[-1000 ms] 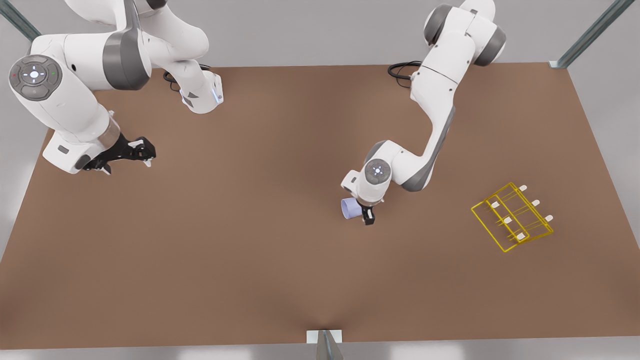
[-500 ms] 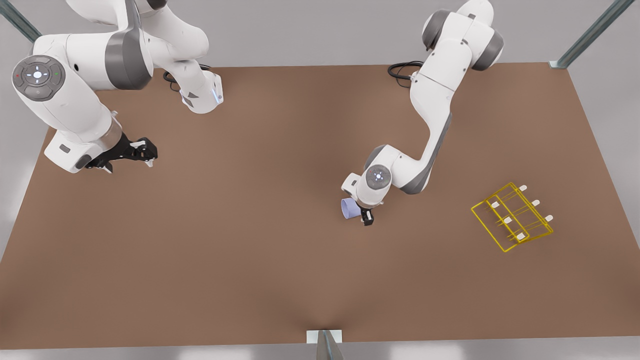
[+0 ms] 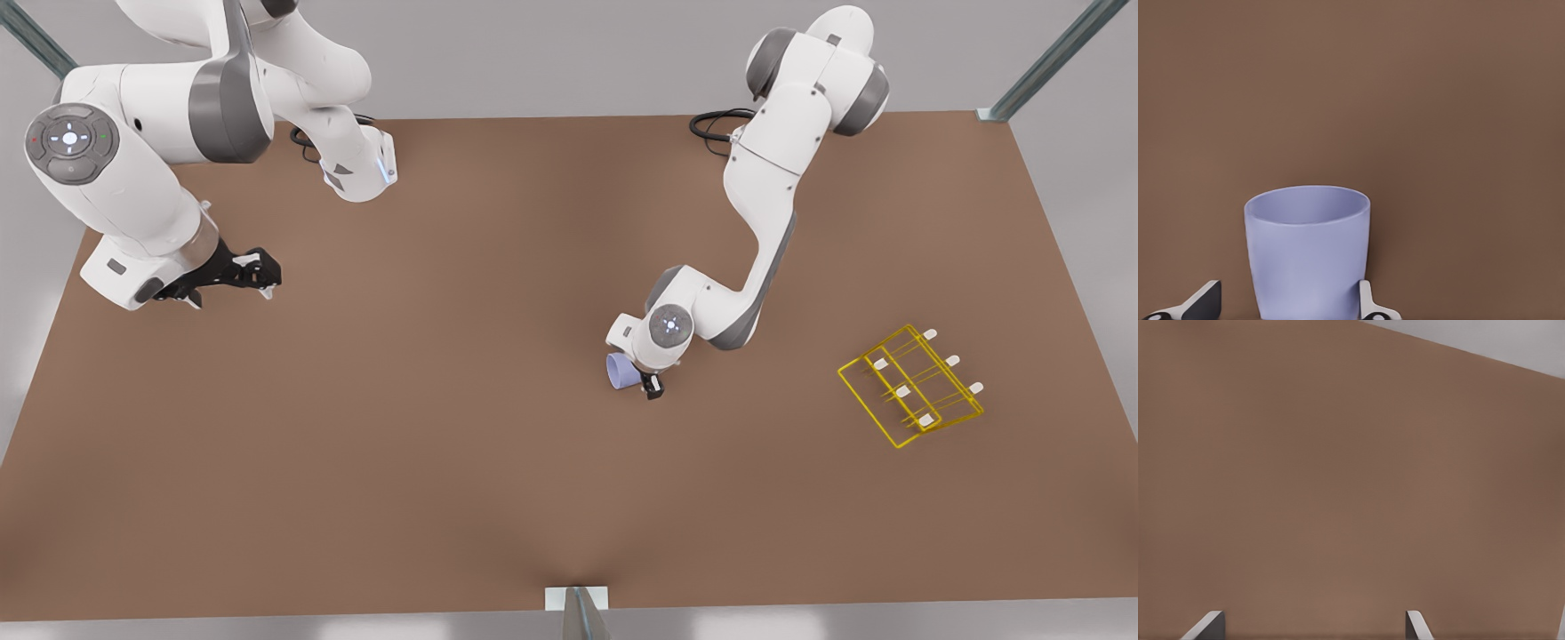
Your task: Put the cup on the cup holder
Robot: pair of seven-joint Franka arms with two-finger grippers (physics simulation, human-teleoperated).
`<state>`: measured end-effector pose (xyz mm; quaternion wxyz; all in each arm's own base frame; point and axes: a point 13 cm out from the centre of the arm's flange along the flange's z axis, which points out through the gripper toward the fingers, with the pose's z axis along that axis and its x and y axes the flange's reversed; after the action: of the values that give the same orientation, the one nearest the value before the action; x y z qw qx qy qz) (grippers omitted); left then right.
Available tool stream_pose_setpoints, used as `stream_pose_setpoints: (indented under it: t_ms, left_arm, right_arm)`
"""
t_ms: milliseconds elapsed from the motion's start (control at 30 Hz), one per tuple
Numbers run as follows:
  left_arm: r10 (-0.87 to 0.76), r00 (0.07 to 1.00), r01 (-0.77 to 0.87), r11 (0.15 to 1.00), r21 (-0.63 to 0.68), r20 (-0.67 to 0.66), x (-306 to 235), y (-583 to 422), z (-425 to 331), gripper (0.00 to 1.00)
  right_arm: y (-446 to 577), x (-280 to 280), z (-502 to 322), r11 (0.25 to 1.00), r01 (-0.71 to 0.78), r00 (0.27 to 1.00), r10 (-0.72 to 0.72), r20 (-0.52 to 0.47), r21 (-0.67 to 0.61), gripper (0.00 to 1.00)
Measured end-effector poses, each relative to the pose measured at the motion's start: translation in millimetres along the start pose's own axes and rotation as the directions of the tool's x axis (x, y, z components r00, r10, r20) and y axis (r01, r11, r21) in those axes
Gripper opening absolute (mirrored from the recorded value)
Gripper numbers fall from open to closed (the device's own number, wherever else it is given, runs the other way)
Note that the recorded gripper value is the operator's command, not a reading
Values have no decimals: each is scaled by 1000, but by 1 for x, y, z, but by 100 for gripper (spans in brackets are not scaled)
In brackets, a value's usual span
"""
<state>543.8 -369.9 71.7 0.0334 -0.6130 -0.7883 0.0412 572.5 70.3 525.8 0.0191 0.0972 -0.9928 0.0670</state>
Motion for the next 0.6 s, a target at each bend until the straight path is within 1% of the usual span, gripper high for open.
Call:
stream_pose_setpoints:
  t_ms: [300, 600]
  left_arm:
    - [-29, 1000, 29, 998, 48, -1, -2, -12, 25, 100]
    - [-43, 999, 43, 997, 61, 1, -3, -15, 32, 100]
  right_arm:
    - [1, 0, -1, 1000, -5, 1000, 5, 2, 0, 100]
    - [1, 0, -1, 1000, -9, 1000, 9, 2, 0, 100]
